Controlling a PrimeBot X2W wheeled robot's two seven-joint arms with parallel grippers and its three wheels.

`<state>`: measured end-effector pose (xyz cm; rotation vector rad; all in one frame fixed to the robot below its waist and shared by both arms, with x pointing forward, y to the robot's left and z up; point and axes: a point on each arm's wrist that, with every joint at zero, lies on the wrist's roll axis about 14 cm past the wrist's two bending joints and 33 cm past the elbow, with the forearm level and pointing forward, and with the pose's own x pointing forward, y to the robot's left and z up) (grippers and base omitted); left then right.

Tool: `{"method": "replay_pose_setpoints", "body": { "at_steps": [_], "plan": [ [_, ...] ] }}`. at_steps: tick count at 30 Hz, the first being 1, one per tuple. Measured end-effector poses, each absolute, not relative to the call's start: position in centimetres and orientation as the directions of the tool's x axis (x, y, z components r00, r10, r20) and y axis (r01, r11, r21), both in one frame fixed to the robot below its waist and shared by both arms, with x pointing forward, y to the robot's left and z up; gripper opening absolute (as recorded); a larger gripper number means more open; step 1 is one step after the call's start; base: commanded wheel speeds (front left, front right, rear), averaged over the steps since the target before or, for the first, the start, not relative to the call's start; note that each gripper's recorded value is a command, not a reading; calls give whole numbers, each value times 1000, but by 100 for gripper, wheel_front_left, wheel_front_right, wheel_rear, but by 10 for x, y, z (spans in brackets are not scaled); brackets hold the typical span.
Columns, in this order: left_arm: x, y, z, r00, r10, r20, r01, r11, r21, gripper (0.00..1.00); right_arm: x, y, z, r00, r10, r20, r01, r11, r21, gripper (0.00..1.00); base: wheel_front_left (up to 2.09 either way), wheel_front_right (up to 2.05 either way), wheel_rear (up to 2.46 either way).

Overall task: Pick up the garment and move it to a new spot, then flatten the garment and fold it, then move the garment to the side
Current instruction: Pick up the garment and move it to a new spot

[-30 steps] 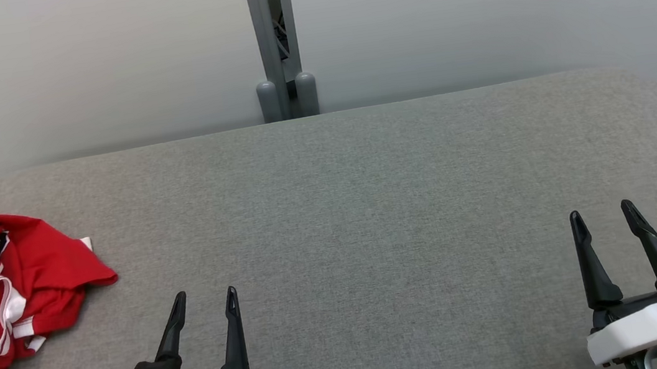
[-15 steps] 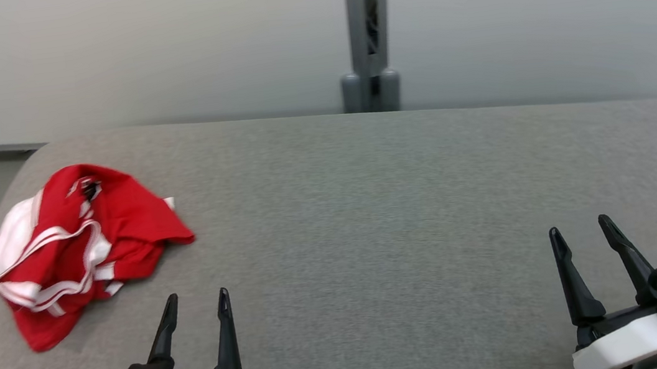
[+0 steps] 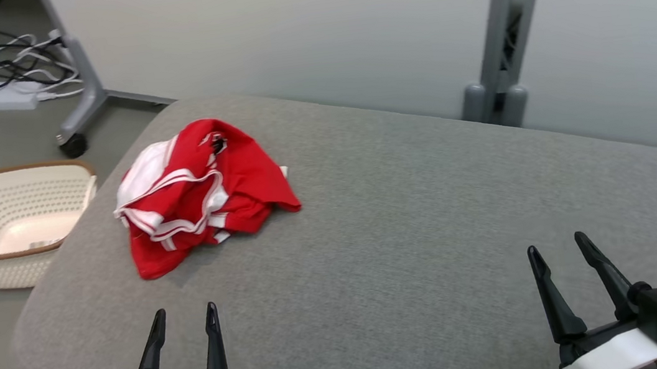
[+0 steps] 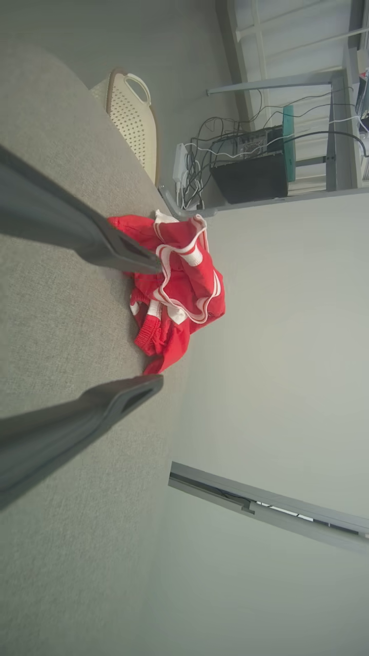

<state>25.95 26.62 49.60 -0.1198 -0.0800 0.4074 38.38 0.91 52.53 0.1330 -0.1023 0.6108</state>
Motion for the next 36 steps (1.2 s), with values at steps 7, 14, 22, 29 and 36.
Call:
{"method": "replay_pose_setpoints", "body": {
  "at_steps": [7,14,22,29,36],
  "plan": [
    [235,284,494,881,470,50,-460,877,-140,100,377,40,524,758,639,129,-651,754,91,100,0,0,0],
    [232,287,493,873,486,44,-476,869,-137,100,378,48,522,745,656,123,-667,739,95,100,0,0,0],
    [232,288,494,871,489,49,-479,867,-138,100,380,45,523,753,647,123,-657,748,94,100,0,0,0],
    [234,297,497,865,499,53,-488,862,-136,100,388,36,523,774,620,130,-632,769,99,100,0,0,0],
    [262,322,520,863,493,108,-485,870,-92,100,408,25,516,798,588,129,-600,795,92,100,0,0,0]
  ]
}}
